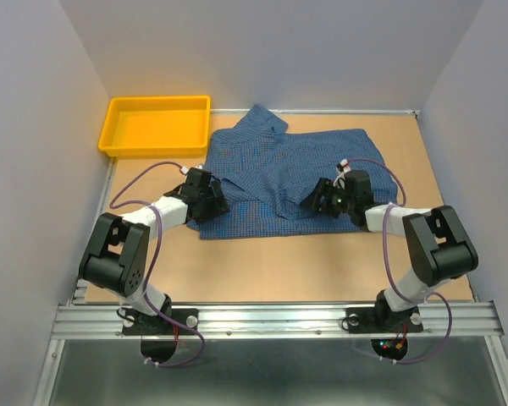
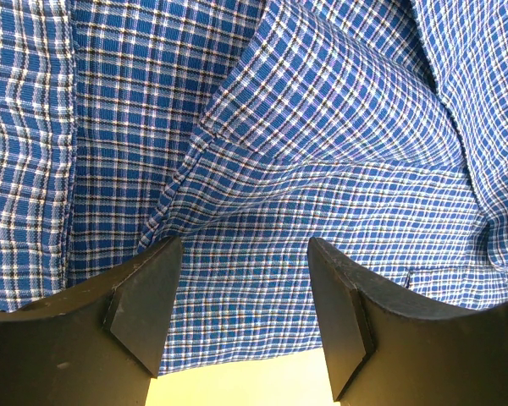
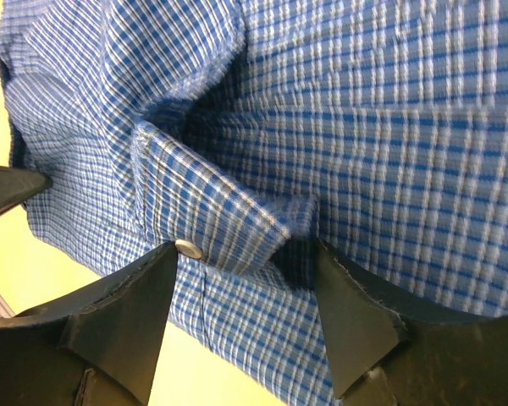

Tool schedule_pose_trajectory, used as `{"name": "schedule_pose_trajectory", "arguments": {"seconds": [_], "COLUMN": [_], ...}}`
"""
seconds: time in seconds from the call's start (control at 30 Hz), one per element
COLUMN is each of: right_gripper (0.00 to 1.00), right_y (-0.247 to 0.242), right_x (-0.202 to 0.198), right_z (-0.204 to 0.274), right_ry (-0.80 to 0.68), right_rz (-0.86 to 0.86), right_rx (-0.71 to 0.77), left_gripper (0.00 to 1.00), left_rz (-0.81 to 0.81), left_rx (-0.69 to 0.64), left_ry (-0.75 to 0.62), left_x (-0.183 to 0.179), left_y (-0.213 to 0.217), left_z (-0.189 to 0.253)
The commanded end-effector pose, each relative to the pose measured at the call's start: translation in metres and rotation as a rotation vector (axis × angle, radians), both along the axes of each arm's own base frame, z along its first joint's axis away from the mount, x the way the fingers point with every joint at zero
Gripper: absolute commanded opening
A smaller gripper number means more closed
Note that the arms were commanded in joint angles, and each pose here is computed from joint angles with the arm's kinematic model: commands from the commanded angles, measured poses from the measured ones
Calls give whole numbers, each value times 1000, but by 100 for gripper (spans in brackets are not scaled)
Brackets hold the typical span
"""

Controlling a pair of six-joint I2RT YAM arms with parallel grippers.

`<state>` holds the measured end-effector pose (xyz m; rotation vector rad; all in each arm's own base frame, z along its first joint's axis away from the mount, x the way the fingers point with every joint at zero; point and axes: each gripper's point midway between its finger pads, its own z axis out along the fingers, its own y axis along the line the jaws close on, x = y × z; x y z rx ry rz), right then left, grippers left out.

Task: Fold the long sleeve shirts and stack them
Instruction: Fold the shirt

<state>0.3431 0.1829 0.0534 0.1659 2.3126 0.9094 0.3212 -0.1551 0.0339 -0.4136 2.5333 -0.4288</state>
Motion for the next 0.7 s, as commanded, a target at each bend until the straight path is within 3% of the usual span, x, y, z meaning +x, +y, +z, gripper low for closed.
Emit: {"name": "schedule_pose_trajectory", "arguments": {"seconds": [0.0,0.17,0.27,0.3,0.4,0.5,0.67], "right_gripper": [69,61,45,32,13,1,0], "right_y": [10,13,15,15,15,15,6], "right_x": [17,20,19,19,21,23,27], "right_z": [14,10,11,14,20,33,55], "right_ry": [-136,-132,-137,-146,-163,-188,-175], "right_rz": [30,48,68,70,69,69,51], "right_rx": [42,50,52,54,54,57,-14], "left_gripper": [73,73,73,73,73,73,73], "left_rz": [3,5,7,8,8,8,10], "left_rx": [25,30,34,36,38,36,41], "left_ry": [15,19,21,20,25,22,20], "left_x": [-10,-12,-12,-12,-13,-12,-11], "left_y": [6,7,8,9,9,8,9], "left_z": [1,-1,-2,-2,-3,-2,-1]}}
